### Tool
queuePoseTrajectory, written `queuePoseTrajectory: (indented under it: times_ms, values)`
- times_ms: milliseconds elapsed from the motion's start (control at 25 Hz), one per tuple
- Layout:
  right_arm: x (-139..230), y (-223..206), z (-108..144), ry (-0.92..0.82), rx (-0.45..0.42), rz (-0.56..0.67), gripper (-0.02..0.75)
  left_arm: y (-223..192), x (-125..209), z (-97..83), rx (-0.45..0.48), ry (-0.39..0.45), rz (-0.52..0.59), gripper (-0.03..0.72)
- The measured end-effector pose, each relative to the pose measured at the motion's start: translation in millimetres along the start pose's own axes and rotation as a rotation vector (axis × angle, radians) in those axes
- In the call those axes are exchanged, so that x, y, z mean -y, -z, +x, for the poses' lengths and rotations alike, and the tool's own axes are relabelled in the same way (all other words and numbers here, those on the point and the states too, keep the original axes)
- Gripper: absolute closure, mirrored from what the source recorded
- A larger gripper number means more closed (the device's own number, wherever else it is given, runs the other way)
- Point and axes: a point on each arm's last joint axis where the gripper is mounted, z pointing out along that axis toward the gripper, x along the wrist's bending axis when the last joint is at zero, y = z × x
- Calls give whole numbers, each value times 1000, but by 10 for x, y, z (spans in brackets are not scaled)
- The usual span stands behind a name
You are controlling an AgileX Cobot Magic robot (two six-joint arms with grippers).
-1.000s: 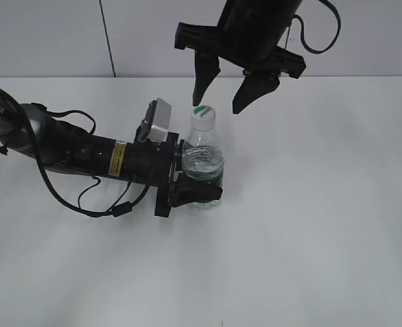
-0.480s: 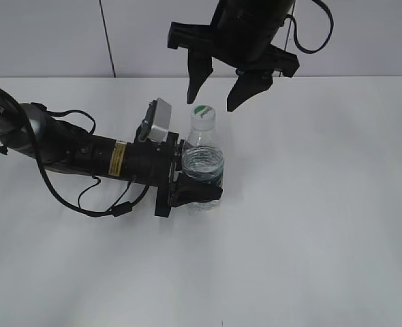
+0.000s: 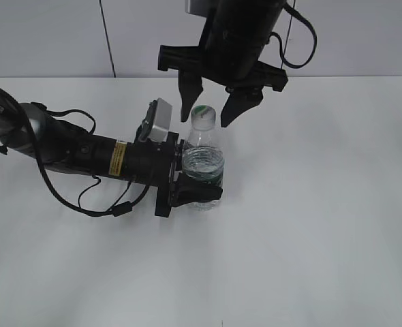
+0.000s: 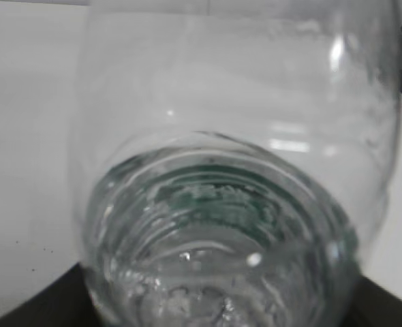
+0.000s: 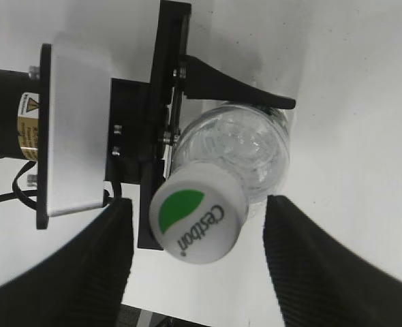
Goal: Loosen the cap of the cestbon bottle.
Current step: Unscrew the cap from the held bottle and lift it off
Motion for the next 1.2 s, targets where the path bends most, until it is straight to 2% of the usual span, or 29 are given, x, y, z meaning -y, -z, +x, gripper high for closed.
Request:
queuePoseTrajectory:
  times_ms: [240,440,760,1200]
  values:
    - [1,-2,0,1,5,0,301,0,0,1,-1,0,1,274]
    - [-4,-16,-1,3,6,1,423,-2,0,0,-1,-1,2,274]
    - [-2,-11,0,58,10,13,431,-2,1,0,-1,-1,4,274]
    - [-11,-12,0,446,12,17,436,-6,-1,-2,0,-5,5,274]
